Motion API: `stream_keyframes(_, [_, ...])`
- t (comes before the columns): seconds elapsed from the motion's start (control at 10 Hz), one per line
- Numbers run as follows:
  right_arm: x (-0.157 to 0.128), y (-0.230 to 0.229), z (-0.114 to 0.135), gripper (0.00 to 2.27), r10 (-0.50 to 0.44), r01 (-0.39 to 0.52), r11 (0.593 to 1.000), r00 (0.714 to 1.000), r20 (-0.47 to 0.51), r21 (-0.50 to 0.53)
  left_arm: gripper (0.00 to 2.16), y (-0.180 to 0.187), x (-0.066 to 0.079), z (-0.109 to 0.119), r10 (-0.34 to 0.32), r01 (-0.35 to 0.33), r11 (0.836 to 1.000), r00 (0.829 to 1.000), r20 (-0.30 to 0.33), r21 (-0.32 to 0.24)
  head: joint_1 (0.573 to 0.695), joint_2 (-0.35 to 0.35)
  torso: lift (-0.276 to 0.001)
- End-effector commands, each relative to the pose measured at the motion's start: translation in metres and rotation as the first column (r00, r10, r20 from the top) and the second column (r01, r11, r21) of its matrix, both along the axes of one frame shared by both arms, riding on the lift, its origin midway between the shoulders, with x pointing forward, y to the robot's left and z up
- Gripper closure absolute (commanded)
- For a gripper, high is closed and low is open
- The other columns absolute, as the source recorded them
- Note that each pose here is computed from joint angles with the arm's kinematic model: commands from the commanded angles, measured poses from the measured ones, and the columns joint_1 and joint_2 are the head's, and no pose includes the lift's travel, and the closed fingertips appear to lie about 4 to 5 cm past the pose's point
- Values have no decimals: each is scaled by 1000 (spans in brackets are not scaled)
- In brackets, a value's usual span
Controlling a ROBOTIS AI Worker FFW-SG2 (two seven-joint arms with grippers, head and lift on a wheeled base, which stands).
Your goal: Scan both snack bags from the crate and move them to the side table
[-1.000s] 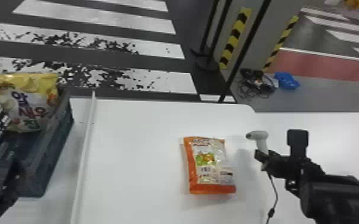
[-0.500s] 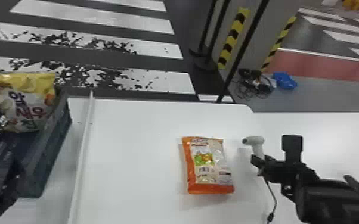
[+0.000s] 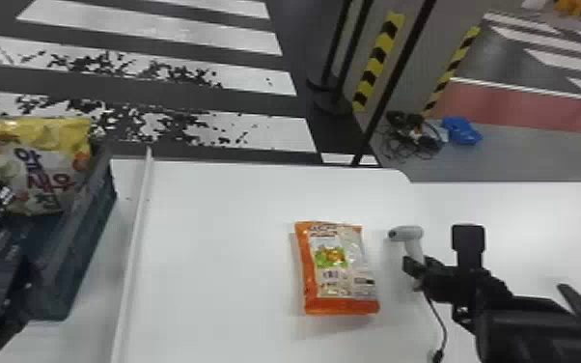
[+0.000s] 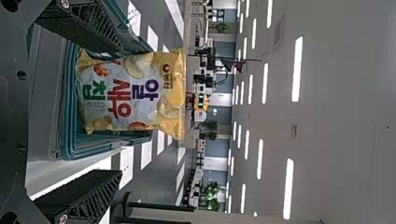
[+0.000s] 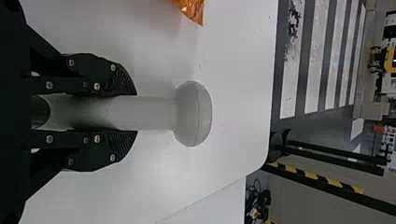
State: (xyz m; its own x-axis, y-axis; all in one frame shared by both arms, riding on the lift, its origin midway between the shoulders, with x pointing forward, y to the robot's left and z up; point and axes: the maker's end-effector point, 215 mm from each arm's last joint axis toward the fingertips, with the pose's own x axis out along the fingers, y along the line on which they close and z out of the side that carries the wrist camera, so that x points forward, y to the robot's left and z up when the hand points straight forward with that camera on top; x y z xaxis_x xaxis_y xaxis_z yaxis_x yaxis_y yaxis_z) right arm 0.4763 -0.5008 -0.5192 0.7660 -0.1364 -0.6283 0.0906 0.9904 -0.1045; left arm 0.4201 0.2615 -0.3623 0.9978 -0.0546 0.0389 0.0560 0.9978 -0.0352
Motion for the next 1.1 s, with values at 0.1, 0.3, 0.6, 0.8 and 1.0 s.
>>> stream_keyframes(0.1, [-4,-1,-6,2081,-4,4,1000,1000,-8,5,66,0,-1,-1,-1,1,1000,1000,-3,2,695,-292,-99])
stream_keyframes(0.3, [-5,-3,-10,1781,-12,12,1000,1000,-8,4,70,1,-1,0,-2,2,1000,1000,-1,4,695,-294,-99])
stream_keyframes(0.6, [-9,-3,-14,903,-18,18,1000,1000,-16,3,70,1,-1,-1,-1,1,1000,1000,-3,3,695,-296,-99])
stream_keyframes(0.8, [-8,-5,-13,201,-26,26,1000,1000,-14,-2,70,3,-1,-1,2,-2,1000,1000,-2,5,695,-298,-99])
stream_keyframes(1.0, [-4,-7,-5,117,-33,33,999,999,2,-13,73,4,-2,-4,6,-6,1000,1000,-7,5,695,-298,-99])
